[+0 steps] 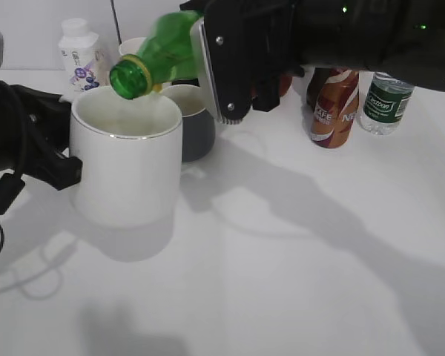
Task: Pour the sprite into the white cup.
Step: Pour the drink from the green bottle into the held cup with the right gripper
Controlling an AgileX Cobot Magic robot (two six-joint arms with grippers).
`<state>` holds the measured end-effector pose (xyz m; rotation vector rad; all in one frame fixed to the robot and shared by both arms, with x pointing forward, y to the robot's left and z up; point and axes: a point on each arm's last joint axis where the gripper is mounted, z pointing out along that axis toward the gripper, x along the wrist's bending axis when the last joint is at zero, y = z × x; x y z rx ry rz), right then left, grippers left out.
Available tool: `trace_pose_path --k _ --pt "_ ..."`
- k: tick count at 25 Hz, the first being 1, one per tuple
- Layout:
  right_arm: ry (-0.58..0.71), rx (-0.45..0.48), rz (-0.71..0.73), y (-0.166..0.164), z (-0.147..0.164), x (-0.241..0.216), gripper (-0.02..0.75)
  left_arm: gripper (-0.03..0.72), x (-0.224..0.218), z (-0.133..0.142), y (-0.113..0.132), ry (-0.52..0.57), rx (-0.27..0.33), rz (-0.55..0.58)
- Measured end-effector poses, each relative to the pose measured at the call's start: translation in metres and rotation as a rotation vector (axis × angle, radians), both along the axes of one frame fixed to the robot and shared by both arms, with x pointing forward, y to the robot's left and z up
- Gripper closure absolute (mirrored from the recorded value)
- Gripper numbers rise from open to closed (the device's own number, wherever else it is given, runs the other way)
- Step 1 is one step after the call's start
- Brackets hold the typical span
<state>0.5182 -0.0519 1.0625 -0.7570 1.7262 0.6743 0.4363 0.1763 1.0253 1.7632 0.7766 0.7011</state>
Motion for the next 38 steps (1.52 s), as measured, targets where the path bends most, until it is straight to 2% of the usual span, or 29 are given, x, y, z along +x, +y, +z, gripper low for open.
trace_pose_path --k 9,16,27,31,34,38 --pt "-0.147 -0.078 0.012 -0.0009 0.0030 0.0024 0.347 0.648 0.0000 -0.0002 0.0001 0.001 0.002 0.000" --pt "-0.214 -0.076 0.006 -0.0009 0.0072 0.0038 0.347 0.648 0.0000 -0.0003 0.0001 0.002 0.003 0.001" --pt "-0.243 -0.064 0.014 -0.0001 0.0097 0.0035 0.347 0.648 0.0000 -0.0004 0.0001 0.003 0.004 0.000" --pt "-0.198 -0.022 -0.007 -0.0005 0.0101 0.0041 0.347 0.648 -0.0001 -0.0003 0.0001 0.001 0.004 0.000" --pt "-0.116 0.030 -0.037 -0.0012 0.0090 0.0047 0.347 0.648 0.0000 0.0007 -0.0004 -0.008 -0.003 -0.005" --pt "0.006 0.055 -0.095 -0.0040 0.0036 0.0061 0.347 0.648 0.0000 0.0019 -0.0010 -0.019 -0.012 -0.010"
